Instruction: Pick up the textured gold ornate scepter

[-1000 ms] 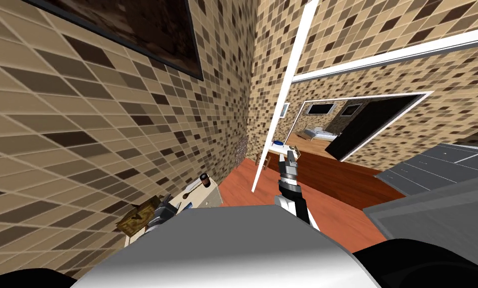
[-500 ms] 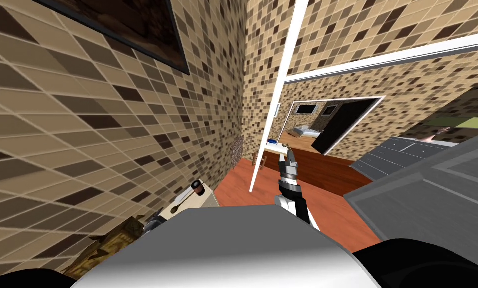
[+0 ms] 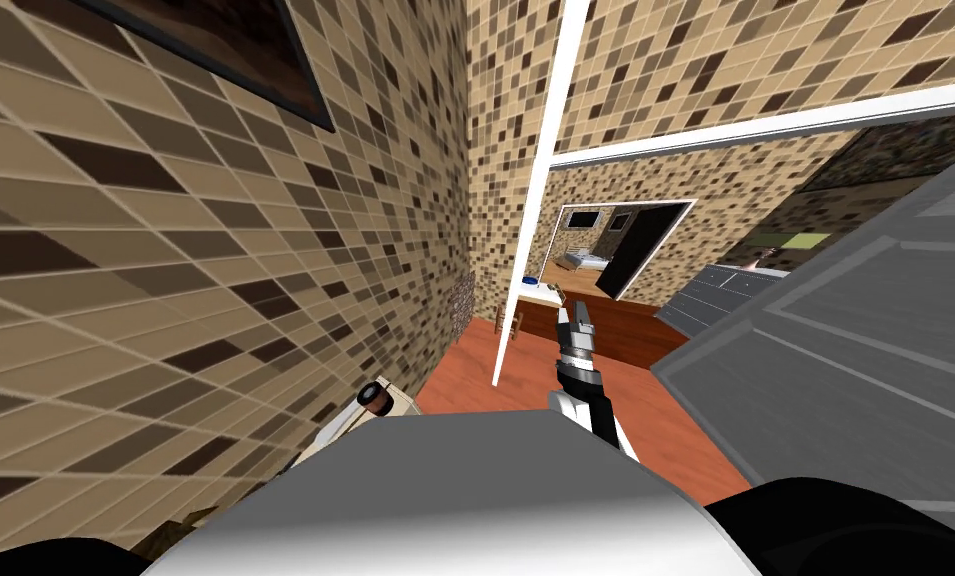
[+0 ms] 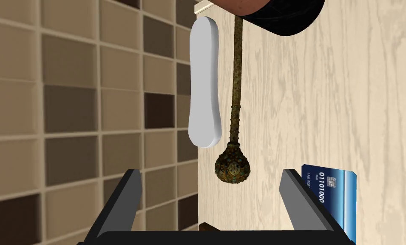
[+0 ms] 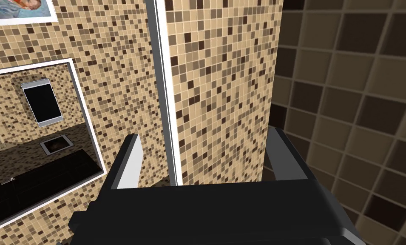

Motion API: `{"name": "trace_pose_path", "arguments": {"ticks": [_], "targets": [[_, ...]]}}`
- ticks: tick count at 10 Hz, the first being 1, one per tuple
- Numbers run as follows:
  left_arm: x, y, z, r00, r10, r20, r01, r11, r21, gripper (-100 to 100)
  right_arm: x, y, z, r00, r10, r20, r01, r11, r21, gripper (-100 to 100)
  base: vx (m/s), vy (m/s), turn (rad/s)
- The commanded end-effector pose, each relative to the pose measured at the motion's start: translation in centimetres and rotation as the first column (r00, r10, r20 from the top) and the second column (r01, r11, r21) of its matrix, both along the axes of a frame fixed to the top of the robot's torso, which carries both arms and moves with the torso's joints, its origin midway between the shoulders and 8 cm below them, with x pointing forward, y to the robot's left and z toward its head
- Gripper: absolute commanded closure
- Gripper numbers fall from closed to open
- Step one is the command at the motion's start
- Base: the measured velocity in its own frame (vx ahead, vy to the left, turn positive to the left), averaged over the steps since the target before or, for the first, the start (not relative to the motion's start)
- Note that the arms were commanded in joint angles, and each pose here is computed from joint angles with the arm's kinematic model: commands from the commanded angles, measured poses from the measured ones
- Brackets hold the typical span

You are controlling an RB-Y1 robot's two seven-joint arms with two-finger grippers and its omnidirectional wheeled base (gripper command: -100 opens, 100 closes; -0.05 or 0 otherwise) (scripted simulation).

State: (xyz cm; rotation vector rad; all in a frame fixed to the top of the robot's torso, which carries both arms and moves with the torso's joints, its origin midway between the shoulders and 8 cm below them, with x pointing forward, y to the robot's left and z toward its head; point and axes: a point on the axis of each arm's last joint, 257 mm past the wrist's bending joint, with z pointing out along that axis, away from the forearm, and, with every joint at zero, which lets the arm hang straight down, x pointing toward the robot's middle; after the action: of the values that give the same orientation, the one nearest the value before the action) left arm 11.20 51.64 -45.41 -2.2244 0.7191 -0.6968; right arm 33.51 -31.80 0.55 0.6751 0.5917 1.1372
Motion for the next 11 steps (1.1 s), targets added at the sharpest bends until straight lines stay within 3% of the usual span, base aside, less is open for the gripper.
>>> {"name": "trace_pose_path", "arguments": {"ticks": [1,2,3,4,5,6,7,8,9,10,11], "targets": [[-4.1,0.7,-2.1,0.995,0.073,-0.075,-0.078,0.995,-0.055,-100,0.0,0.0,0.0,1.000,0.000,0.000,0.000,1.000,0.000,0,0.115,0.031,-0.384],[-4.5,0.7,-2.4,0.993,0.079,-0.085,-0.084,0.995,-0.061,-100,0.0,0.0,0.0,1.000,0.000,0.000,0.000,1.000,0.000,0,0.091,0.041,-0.219],[-6.7,1.2,-3.5,0.985,0.120,-0.126,-0.132,0.987,-0.094,-100,0.0,0.0,0.0,1.000,0.000,0.000,0.000,1.000,0.000,0,0.082,0.025,-0.331],[-7.3,1.3,-3.8,0.983,0.125,-0.137,-0.138,0.986,-0.094,-100,0.0,0.0,0.0,1.000,0.000,0.000,0.000,1.000,0.000,0,0.072,0.023,-0.110],[-9.2,1.6,-4.6,0.972,0.160,-0.172,-0.183,0.975,-0.123,-100,0.0,0.0,0.0,1.000,0.000,0.000,0.000,1.000,0.000,0,0.079,0.021,-0.218],[-9.9,1.7,-5.0,0.968,0.168,-0.186,-0.192,0.974,-0.123,-100,0.0,0.0,0.0,1.000,0.000,0.000,0.000,1.000,0.000,0,0.063,0.027,-0.135],[-11.9,2.0,-5.8,0.954,0.202,-0.222,-0.238,0.960,-0.149,-100,0.0,0.0,0.0,1.000,0.000,0.000,0.000,1.000,0.000,0,0.070,0.033,-0.247],[-12.5,2.0,-6.0,0.950,0.207,-0.233,-0.245,0.958,-0.148,-100,0.0,0.0,0.0,1.000,0.000,0.000,0.000,1.000,0.000,0,0.062,0.036,-0.121],[-15.0,2.2,-6.9,0.930,0.243,-0.277,-0.296,0.940,-0.171,-100,0.0,0.0,0.0,1.000,0.000,0.000,0.000,1.000,0.000,0,0.061,0.020,-0.235],[-15.0,2.2,-6.9,0.930,0.243,-0.277,-0.296,0.940,-0.171,-100,0.0,0.0,0.0,1.000,0.000,0.000,0.000,1.000,0.000,0,0.049,0.028,-0.120],[-17.2,2.2,-7.6,0.908,0.275,-0.316,-0.344,0.920,-0.189,-100,0.0,0.0,0.0,1.000,0.000,0.000,0.000,1.000,0.000,0,0.062,0.032,-0.194]]}}
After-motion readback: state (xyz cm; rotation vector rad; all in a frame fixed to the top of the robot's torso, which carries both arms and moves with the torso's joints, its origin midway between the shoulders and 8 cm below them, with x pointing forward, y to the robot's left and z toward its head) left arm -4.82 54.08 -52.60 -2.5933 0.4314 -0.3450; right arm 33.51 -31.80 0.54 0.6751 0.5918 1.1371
